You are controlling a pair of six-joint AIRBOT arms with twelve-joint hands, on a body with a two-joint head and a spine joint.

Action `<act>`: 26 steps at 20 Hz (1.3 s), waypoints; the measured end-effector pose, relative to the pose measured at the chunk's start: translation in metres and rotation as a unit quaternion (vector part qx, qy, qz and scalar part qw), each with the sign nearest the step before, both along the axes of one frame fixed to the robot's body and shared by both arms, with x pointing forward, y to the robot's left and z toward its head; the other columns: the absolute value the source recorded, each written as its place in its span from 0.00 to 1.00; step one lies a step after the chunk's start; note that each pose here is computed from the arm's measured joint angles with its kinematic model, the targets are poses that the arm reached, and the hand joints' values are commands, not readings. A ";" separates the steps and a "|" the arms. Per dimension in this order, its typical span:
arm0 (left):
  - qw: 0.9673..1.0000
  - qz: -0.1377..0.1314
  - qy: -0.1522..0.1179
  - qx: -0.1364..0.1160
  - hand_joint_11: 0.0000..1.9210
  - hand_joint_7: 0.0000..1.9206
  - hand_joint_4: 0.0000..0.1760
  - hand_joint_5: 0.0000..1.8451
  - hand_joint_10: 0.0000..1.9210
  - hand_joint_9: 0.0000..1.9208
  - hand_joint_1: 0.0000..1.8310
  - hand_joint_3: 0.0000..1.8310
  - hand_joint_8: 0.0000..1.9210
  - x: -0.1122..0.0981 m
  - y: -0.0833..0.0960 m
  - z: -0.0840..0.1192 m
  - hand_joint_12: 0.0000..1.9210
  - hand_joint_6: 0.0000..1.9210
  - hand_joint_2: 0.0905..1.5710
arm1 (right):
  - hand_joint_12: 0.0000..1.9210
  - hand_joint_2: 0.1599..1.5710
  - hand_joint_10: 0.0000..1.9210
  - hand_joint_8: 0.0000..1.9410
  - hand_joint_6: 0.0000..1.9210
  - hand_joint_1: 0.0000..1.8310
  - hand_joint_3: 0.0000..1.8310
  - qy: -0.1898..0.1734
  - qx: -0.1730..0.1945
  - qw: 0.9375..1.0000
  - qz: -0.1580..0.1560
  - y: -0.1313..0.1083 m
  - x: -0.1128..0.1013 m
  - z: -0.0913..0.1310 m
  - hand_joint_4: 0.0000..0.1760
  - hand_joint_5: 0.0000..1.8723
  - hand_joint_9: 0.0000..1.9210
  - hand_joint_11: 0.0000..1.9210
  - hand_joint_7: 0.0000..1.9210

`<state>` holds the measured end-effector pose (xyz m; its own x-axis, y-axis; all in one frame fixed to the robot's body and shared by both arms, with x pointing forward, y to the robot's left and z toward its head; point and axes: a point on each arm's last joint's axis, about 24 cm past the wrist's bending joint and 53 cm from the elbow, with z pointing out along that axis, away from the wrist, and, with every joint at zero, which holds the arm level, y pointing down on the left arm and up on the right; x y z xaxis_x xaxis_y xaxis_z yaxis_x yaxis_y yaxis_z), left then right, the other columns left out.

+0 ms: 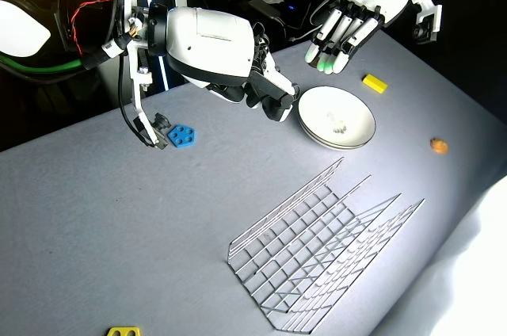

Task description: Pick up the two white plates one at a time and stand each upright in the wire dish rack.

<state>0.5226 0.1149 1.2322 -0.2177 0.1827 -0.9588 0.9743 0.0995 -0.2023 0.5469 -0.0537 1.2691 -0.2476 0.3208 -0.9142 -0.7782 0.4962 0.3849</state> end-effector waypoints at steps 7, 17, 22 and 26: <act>1.000 -0.007 0.002 0.004 0.00 0.00 0.00 0.00 0.00 0.00 0.00 0.02 0.00 -0.003 0.000 -0.002 0.00 0.00 0.70 | 0.00 0.68 0.00 0.00 0.01 0.00 0.00 -0.003 -0.001 1.000 0.003 0.002 -0.002 0.001 0.00 0.02 0.00 0.00 0.01; 0.999 -0.007 0.028 0.016 0.00 0.00 0.00 0.00 0.00 0.00 0.00 0.01 0.00 0.008 -0.004 -0.011 0.00 0.00 0.70 | 0.00 0.65 0.00 0.00 0.00 0.38 0.00 -0.016 -0.015 1.000 0.012 0.005 -0.007 0.000 0.00 0.00 0.00 0.00 0.00; 0.998 -0.002 0.052 0.045 0.00 0.00 0.00 0.00 0.00 0.00 0.00 0.01 0.00 0.011 0.000 -0.039 0.00 0.00 0.70 | 0.00 0.59 0.00 0.00 0.01 0.60 0.00 -0.017 -0.019 1.000 0.011 0.004 -0.008 -0.002 0.00 0.02 0.00 0.00 0.00; 0.994 0.026 0.073 0.073 0.00 0.00 0.00 0.00 0.00 0.00 0.00 0.01 0.00 0.024 0.018 -0.066 0.00 0.00 0.70 | 0.00 0.58 0.00 0.00 0.01 0.63 0.00 -0.014 -0.020 1.000 0.010 0.004 -0.008 -0.003 0.00 0.02 0.00 0.00 0.00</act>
